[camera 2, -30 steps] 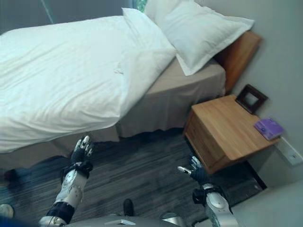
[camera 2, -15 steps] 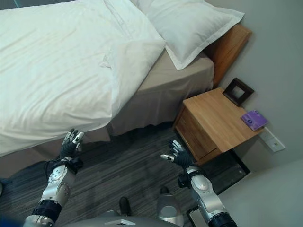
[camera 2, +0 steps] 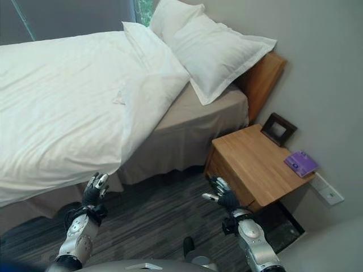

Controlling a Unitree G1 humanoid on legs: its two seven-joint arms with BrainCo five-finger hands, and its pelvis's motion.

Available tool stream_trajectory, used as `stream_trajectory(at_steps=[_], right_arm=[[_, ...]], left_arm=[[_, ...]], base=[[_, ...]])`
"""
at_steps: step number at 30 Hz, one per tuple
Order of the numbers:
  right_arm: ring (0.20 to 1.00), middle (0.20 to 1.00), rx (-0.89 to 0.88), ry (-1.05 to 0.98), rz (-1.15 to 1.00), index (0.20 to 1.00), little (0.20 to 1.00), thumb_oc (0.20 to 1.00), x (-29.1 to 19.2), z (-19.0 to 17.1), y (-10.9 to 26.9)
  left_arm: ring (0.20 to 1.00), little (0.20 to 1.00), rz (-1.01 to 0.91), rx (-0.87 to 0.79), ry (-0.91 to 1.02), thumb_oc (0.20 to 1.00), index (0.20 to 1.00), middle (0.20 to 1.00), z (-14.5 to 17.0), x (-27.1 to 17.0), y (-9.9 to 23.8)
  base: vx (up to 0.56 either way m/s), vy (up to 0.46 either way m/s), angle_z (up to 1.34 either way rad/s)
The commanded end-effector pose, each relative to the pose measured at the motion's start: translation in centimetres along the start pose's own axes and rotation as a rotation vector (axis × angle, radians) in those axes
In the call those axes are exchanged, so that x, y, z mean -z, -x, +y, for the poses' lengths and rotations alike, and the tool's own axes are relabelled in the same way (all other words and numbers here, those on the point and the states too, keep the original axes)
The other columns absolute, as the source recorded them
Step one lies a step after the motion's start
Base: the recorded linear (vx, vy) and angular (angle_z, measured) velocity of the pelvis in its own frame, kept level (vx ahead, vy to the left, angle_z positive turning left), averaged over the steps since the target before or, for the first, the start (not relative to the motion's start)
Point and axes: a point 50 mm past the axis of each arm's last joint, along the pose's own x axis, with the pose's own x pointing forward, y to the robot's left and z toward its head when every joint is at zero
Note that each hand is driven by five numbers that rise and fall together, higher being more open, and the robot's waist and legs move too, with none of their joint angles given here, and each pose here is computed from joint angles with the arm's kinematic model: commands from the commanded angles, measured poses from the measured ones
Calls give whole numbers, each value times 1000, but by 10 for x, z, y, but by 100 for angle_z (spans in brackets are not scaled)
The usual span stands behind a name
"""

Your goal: Making the bed.

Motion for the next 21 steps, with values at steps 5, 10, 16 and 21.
stream_trajectory(at_steps=[5, 10, 16, 21], right_arm=[[1000, 1000, 65, -17, -171, 1000, 1000, 1000, -43, -20, -13], [1000, 1000, 75, -79, -156, 1000, 1000, 1000, -37, -15, -15], [1000, 1000, -33, -22, -137, 1000, 1000, 1000, -34, 12, -20], [1000, 1000, -74, -7, -152, 1000, 1000, 1000, -38, 20, -21]], left_arm=[[1000, 1000, -118, 0, 2, 1000, 1000, 1000, 4, -32, -12], [1000, 1000, -152, 52, -44, 1000, 1000, 1000, -9, -42, -14], [1000, 1000, -156, 20, -56, 1000, 1000, 1000, -3, -44, -13], [1000, 1000, -170, -1, -79, 1000, 1000, 1000, 3, -48, -14]], base=[[-13, -41, 15], [6, 68, 8], [40, 168, -9], [214, 32, -31]])
